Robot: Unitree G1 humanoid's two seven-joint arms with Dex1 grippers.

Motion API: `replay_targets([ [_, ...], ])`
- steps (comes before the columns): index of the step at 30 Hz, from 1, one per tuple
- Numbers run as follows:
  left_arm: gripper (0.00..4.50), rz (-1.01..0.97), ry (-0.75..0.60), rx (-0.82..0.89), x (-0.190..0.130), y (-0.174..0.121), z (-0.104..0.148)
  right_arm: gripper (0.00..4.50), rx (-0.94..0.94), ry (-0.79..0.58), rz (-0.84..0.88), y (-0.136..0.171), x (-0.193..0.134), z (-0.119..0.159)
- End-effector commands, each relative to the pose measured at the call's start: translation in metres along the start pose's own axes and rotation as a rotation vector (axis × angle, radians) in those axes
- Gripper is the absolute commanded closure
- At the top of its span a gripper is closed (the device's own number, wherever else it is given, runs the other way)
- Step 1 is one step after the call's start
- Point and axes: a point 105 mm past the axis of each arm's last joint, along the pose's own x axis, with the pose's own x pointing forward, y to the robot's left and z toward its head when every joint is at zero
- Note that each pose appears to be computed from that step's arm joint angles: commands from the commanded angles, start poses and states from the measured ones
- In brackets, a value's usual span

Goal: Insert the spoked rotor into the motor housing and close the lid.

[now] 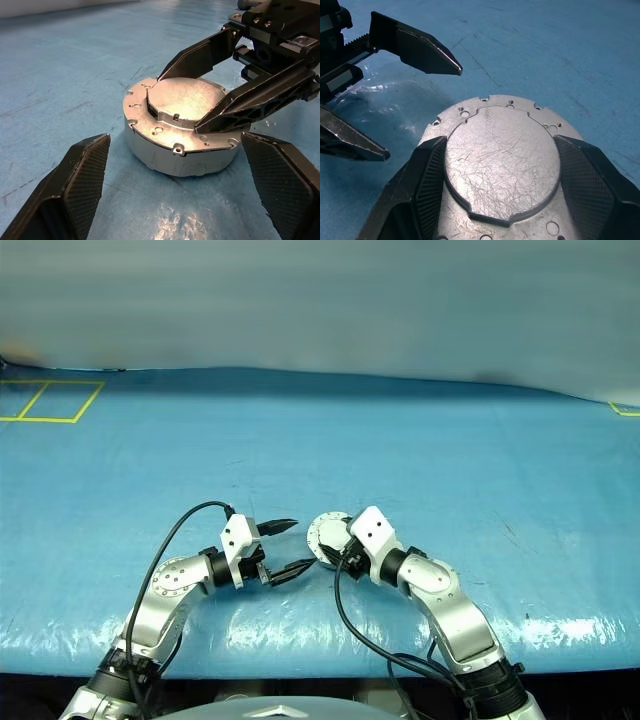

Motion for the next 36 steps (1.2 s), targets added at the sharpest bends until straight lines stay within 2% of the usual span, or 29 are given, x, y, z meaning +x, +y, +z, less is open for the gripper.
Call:
replay_targets([
  [1,0.0,-0.006,-0.011,0.019,0.002,0.001,0.003,1.47,0.121,0.061,-0.031,-0.012,-0.011,-0.019],
  [6,0.0,-0.015,-0.013,0.019,0.002,0.0,0.004,1.47,0.122,-0.034,-0.001,-0.011,-0.011,0.008],
  [11,0.0,-0.025,-0.016,0.023,0.003,-0.001,0.005,1.47,0.09,-0.044,0.046,-0.002,-0.007,0.017],
  [14,0.0,-0.024,-0.017,0.022,0.003,0.0,0.006,1.47,0.082,-0.042,0.055,-0.001,-0.007,0.017],
  [21,0.0,-0.024,-0.016,0.015,0.002,-0.002,0.004,1.47,0.029,0.039,-0.065,-0.018,-0.006,-0.006],
  [29,0.0,-0.025,-0.019,0.009,0.001,-0.004,0.005,1.47,0.048,0.158,-0.032,-0.013,-0.011,-0.038],
  [33,0.0,-0.028,-0.018,0.008,0.001,-0.005,0.005,1.47,0.072,0.129,-0.033,-0.014,-0.015,-0.031],
  [36,0.0,-0.033,-0.016,0.009,0.001,-0.006,0.005,1.47,0.099,0.042,-0.011,-0.014,-0.019,-0.009],
])
